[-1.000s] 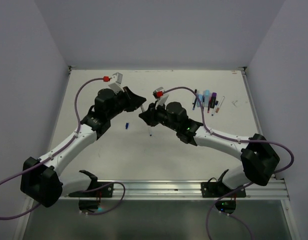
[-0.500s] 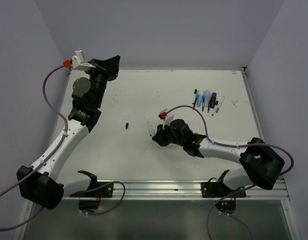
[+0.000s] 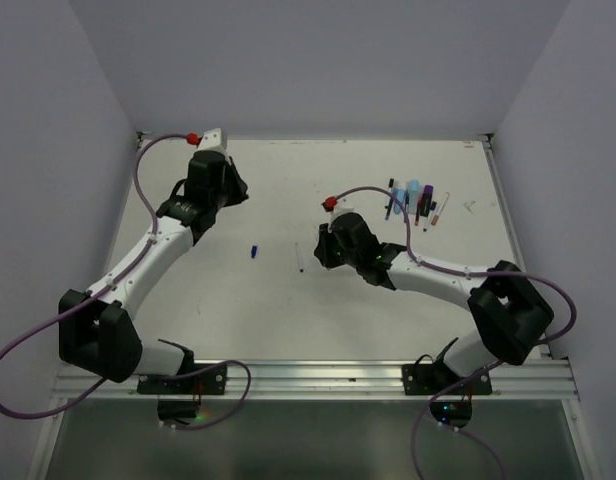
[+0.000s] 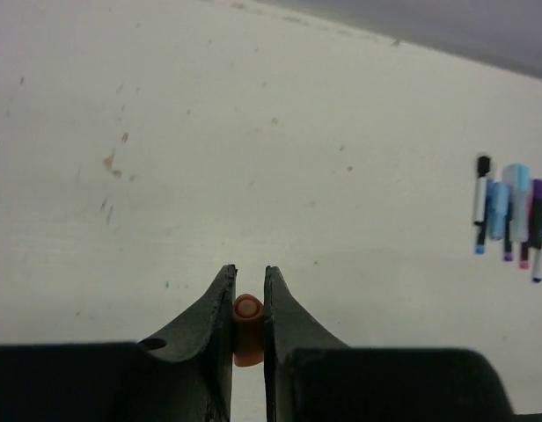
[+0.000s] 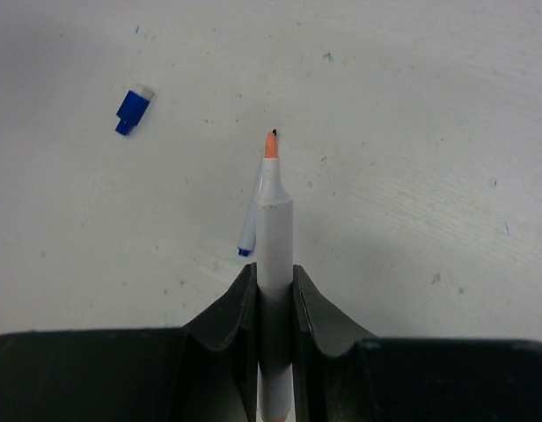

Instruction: Open the pen caps

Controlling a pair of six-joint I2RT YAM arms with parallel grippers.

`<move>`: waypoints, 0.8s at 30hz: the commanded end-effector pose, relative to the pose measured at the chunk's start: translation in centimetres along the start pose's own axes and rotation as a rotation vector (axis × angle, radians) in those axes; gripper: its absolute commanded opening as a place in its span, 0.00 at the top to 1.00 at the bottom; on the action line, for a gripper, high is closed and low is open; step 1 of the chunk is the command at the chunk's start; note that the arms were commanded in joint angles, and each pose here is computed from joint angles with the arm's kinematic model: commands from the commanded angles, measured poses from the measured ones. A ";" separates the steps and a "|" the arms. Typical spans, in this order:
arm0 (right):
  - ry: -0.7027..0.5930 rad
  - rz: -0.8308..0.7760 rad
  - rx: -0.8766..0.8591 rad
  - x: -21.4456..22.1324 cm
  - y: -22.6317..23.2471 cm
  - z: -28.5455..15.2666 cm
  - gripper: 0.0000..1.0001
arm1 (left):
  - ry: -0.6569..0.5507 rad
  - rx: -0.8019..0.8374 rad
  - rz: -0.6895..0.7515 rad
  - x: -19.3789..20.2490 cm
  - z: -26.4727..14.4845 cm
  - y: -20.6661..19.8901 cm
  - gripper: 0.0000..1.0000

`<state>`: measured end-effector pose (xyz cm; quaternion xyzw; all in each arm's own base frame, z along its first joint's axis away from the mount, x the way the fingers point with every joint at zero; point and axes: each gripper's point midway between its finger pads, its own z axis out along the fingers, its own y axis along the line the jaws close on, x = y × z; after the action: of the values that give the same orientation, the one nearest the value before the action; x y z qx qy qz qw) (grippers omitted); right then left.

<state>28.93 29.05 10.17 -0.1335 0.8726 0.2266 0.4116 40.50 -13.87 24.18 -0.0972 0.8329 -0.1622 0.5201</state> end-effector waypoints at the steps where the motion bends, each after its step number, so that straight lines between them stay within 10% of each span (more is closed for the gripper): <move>1: 0.046 0.016 0.056 -0.3 -0.2 1.6 1.00 | 0.225 -0.154 0.132 6.0 0.0 5.4 0.97; 24: 0.201 0.055 0.138 3.6 -1.0 8.8 0.84 | 0.674 -0.209 0.155 19.8 3.9 10.3 0.83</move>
<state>31.98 32.12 2.03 -0.1181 0.9266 0.1654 0.3163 34.84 -10.59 2.20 -0.0379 0.9754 -0.0304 0.2149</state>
